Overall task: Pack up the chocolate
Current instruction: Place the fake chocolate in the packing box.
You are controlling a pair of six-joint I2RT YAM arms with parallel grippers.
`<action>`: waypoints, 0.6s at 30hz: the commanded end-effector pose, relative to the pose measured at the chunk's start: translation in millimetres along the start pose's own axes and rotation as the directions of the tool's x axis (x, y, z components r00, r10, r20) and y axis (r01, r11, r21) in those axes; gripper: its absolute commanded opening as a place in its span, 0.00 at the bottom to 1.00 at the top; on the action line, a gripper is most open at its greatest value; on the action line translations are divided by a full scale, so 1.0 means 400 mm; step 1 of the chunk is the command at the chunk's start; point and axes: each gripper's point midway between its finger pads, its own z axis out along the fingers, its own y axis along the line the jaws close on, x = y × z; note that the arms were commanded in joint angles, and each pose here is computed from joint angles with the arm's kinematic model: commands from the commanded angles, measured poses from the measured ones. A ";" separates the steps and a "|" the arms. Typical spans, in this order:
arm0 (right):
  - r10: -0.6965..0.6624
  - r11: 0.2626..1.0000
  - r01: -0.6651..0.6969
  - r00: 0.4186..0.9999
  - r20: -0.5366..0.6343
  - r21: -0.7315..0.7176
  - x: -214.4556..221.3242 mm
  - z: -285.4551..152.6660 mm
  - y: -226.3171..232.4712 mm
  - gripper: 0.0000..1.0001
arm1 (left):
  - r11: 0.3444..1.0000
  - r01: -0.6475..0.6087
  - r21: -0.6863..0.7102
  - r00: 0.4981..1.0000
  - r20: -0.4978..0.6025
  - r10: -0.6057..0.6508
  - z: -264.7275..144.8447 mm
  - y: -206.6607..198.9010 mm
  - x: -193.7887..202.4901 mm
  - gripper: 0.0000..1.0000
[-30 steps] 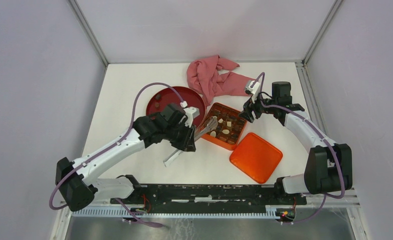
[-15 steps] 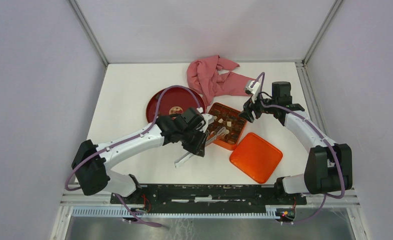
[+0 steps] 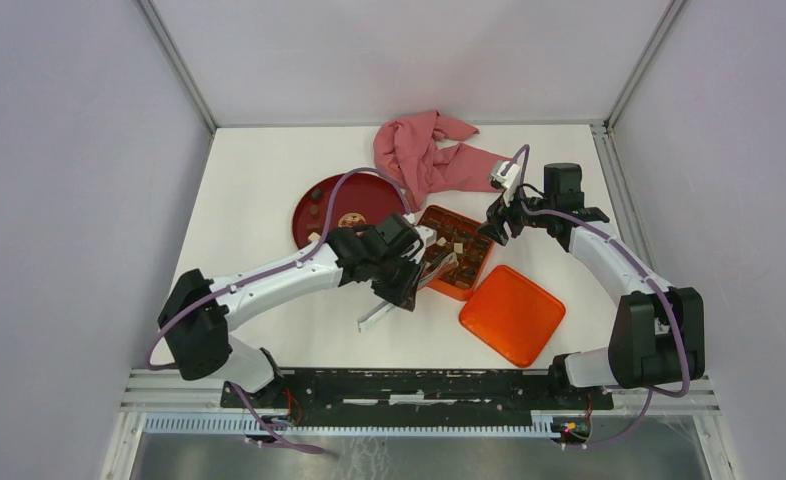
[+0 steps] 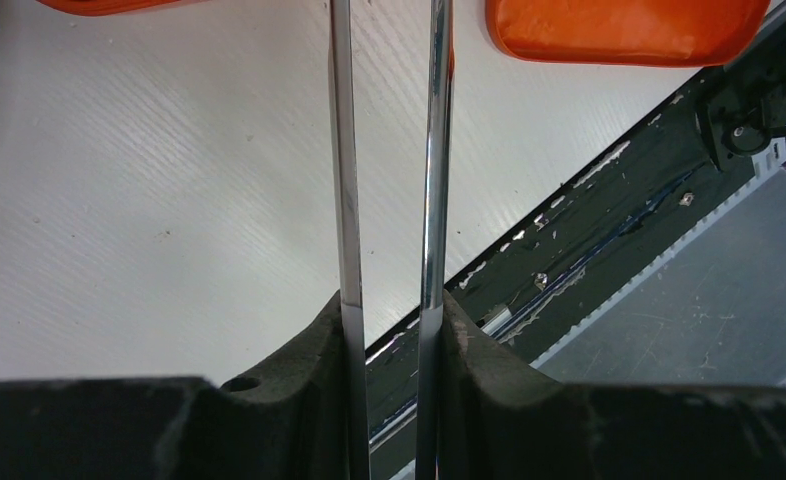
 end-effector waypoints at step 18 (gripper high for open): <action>-0.046 0.999 0.046 0.998 0.034 0.002 -0.043 -0.002 -0.015 0.68 | 0.998 -0.015 -0.062 1.000 0.014 0.016 0.004 0.000 -0.023 0.39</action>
